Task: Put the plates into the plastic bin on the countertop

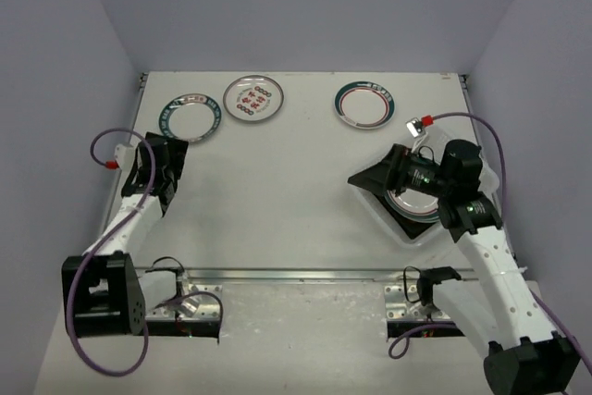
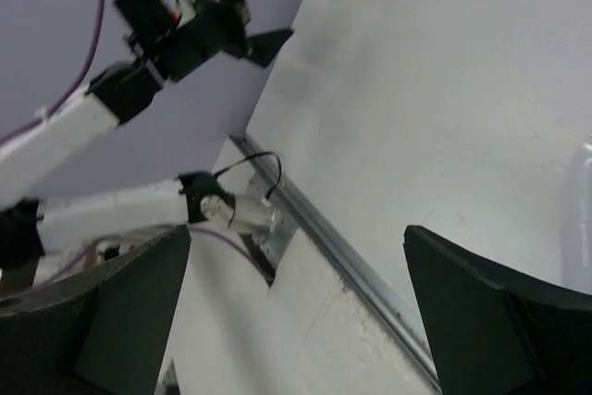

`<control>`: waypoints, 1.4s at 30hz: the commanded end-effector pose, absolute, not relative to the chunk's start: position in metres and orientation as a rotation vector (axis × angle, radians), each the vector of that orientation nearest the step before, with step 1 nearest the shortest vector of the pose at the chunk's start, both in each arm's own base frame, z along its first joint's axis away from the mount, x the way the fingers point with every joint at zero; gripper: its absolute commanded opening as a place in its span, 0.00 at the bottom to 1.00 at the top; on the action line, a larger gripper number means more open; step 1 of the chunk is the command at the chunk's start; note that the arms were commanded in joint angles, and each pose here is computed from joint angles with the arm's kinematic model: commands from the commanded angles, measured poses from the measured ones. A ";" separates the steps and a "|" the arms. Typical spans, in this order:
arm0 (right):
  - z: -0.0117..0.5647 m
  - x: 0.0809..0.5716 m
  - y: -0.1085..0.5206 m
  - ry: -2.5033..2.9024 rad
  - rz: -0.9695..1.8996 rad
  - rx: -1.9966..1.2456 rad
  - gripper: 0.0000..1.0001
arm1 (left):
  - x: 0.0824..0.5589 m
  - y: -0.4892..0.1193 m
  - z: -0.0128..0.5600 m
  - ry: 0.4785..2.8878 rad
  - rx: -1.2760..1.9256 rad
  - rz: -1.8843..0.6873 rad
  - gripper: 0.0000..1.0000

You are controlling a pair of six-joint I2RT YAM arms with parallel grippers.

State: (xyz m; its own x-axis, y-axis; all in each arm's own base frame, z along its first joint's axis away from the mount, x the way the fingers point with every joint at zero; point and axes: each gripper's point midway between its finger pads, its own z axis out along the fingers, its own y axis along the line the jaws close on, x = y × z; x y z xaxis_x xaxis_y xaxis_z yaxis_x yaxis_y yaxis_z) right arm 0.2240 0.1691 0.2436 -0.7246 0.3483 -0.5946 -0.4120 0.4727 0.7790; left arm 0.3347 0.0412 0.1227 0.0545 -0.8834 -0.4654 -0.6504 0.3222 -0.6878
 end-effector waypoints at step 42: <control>0.273 0.236 0.205 1.925 1.343 -0.214 0.99 | 0.398 0.006 0.155 1.585 -1.256 -0.846 0.00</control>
State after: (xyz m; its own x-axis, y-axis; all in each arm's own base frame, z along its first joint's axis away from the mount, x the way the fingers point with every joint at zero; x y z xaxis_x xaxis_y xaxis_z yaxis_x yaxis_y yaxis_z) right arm 0.2036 0.1919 0.2792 -0.6568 0.2499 -0.7114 -0.5781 0.4389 0.6879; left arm 0.3789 0.0723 0.0741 0.1699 -0.9723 -0.1608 -0.5952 0.0289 -0.8031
